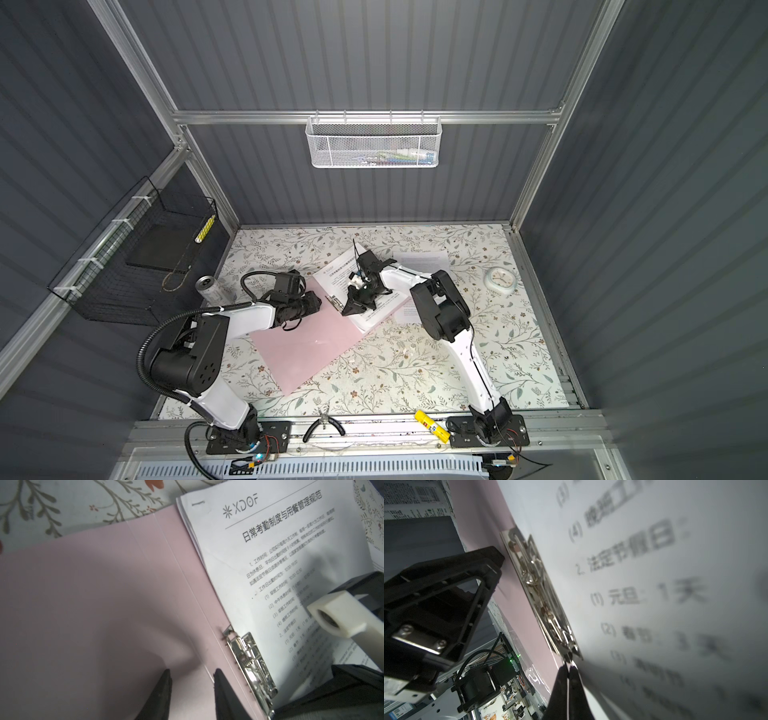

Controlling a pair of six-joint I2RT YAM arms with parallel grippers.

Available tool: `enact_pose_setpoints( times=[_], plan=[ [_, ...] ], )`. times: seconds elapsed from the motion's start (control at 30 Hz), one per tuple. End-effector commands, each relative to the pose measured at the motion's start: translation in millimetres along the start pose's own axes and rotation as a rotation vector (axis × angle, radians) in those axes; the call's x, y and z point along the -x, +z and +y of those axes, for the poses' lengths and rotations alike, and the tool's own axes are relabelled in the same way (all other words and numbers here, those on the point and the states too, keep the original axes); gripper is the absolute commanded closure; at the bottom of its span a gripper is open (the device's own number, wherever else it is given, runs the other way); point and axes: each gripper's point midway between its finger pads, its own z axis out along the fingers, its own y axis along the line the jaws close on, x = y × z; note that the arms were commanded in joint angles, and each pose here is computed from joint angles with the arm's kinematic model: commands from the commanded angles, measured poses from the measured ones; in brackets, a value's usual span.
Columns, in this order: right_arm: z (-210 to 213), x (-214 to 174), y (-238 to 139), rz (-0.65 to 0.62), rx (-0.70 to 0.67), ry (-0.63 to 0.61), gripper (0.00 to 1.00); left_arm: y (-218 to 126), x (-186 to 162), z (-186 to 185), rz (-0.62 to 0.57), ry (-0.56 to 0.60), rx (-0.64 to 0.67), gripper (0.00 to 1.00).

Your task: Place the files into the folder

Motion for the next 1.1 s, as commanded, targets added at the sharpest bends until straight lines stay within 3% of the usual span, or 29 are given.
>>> enact_pose_setpoints(
  times=[0.0,0.33,0.43,0.67,0.9,1.07],
  plan=[
    [-98.6,-28.2,28.5,0.077,-0.308,0.161,1.0,9.3,-50.7,33.3,0.179,-0.012,0.118,0.64],
    [-0.2,-20.2,8.4,0.014,0.071,0.133,1.0,14.1,-45.5,32.8,0.177,-0.011,0.128,0.64],
    [12.7,-20.4,-2.7,-0.003,0.091,0.118,1.0,15.7,-41.2,31.3,0.168,-0.007,0.127,0.64],
    [20.5,-22.9,-19.1,-0.035,0.111,0.112,0.74,21.5,-20.8,21.9,0.128,0.02,0.113,0.64],
    [21.1,-20.8,-55.0,-0.13,0.111,0.079,0.73,37.1,2.2,10.0,0.111,0.069,0.098,0.63],
    [2.4,-15.1,-101.8,-0.255,0.067,0.111,0.74,50.5,24.4,-3.1,0.094,0.102,0.078,0.62]
  ],
)
